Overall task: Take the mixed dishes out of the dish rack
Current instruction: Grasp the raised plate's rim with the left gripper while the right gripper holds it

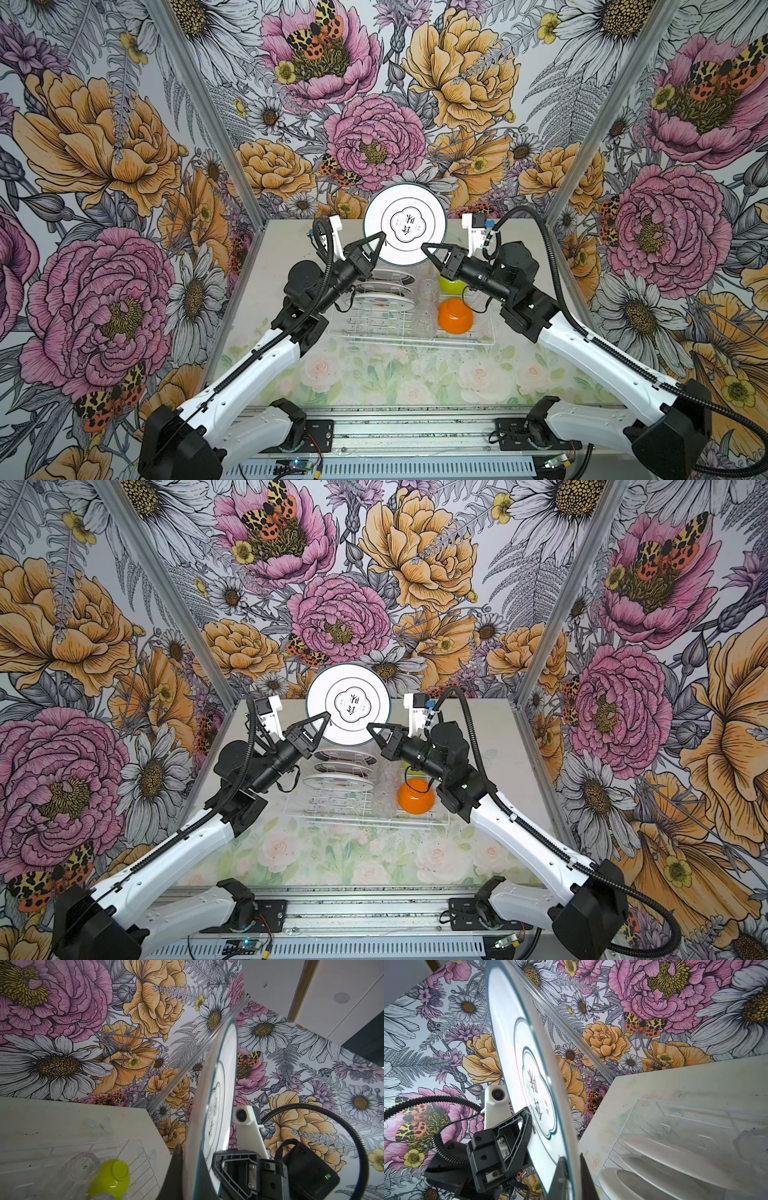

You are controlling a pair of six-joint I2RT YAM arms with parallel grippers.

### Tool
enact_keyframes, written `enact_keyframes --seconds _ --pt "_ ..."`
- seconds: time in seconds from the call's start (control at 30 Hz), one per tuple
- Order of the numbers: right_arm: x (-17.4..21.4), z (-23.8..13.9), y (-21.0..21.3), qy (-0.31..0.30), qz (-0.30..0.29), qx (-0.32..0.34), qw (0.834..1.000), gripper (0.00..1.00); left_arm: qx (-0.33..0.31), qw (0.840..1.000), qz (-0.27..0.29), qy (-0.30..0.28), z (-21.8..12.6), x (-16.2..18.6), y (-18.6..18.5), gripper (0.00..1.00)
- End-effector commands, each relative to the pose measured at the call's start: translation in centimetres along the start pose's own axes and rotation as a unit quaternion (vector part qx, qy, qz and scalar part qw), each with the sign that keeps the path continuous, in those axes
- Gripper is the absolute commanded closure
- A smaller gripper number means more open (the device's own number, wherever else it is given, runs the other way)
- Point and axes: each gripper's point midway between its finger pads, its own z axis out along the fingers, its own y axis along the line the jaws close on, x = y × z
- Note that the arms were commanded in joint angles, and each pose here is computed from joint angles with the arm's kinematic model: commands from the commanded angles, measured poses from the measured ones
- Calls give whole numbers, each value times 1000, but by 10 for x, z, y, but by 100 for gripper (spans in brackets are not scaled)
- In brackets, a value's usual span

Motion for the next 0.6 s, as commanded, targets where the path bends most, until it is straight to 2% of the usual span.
enact_keyframes --seconds 0.0,0.27,0.4,0.57 --pt "14 8 -8 18 -50 20 998 88 -37 997 46 48 5 29 23 100" --pt "10 4 -10 3 -56 22 998 44 -50 997 50 41 2 26 27 100" --pt "9 1 -14 -3 -63 33 998 31 -59 996 55 39 2 23 30 100" --pt "12 -5 -27 1 -75 66 995 20 -80 995 58 16 -2 8 41 100"
